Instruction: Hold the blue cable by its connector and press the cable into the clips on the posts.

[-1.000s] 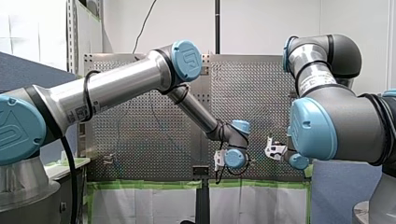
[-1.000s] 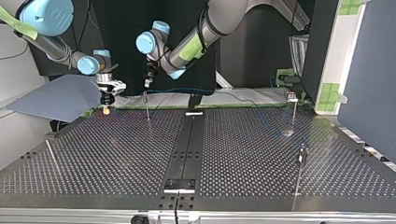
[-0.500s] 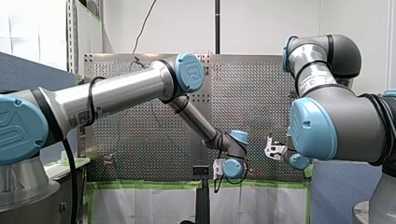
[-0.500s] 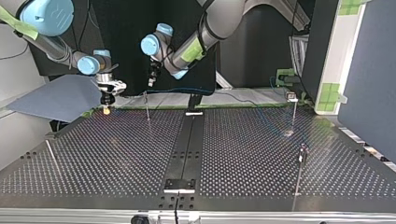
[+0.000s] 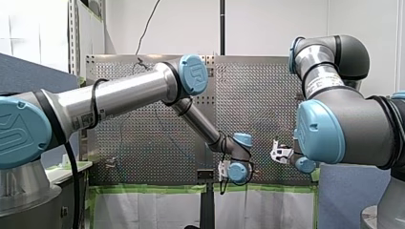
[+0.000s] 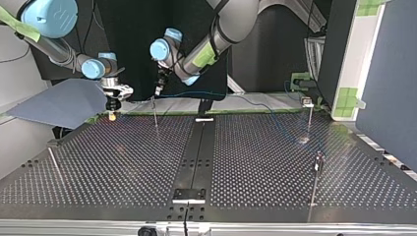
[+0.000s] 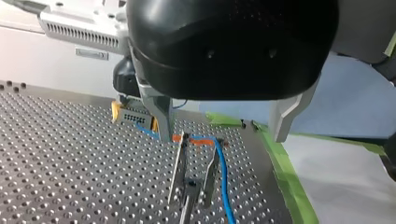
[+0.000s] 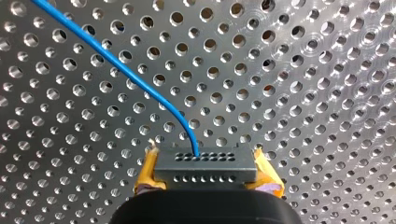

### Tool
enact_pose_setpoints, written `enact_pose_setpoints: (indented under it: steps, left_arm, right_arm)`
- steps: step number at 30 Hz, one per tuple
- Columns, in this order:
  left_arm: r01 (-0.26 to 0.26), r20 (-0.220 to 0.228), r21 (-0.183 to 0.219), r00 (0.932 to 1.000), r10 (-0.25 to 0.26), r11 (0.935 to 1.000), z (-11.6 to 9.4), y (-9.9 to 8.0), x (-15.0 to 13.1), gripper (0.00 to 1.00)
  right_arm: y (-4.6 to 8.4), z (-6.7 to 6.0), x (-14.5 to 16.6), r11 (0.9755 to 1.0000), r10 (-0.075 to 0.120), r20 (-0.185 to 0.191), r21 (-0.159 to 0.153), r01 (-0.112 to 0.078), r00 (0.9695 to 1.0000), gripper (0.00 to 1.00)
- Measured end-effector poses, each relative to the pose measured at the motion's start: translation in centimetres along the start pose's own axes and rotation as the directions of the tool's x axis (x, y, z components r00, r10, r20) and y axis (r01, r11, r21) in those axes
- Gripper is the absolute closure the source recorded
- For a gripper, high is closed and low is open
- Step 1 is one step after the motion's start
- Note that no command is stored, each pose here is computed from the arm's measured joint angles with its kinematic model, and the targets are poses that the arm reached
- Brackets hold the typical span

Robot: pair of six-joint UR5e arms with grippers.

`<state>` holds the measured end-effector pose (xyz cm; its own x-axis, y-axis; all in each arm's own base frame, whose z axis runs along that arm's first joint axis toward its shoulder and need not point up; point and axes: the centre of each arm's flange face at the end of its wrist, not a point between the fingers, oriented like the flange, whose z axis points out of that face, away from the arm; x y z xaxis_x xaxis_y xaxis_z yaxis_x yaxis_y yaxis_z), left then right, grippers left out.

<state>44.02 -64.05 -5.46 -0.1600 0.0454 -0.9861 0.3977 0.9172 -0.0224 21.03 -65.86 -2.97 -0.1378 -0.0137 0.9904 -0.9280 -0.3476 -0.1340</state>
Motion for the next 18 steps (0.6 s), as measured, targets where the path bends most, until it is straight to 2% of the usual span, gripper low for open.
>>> enact_pose_setpoints:
  steps: [8,18]
  left_arm:
    - [-0.042,-0.004,-0.014,0.9991,0.041,0.999,0.35,0.7,-0.06,0.0]
    - [-0.047,-0.007,-0.017,0.9989,0.047,0.9987,0.41,0.87,-0.05,0.0]
  right_arm:
    - [-0.24,-0.01,-0.05,1.0,0.0,0.001,0.004,0.0,1.0,1.0]
    - [-0.34,-0.01,-0.07,1.0,0.0,0.002,0.006,0.0,1.0,1.0]
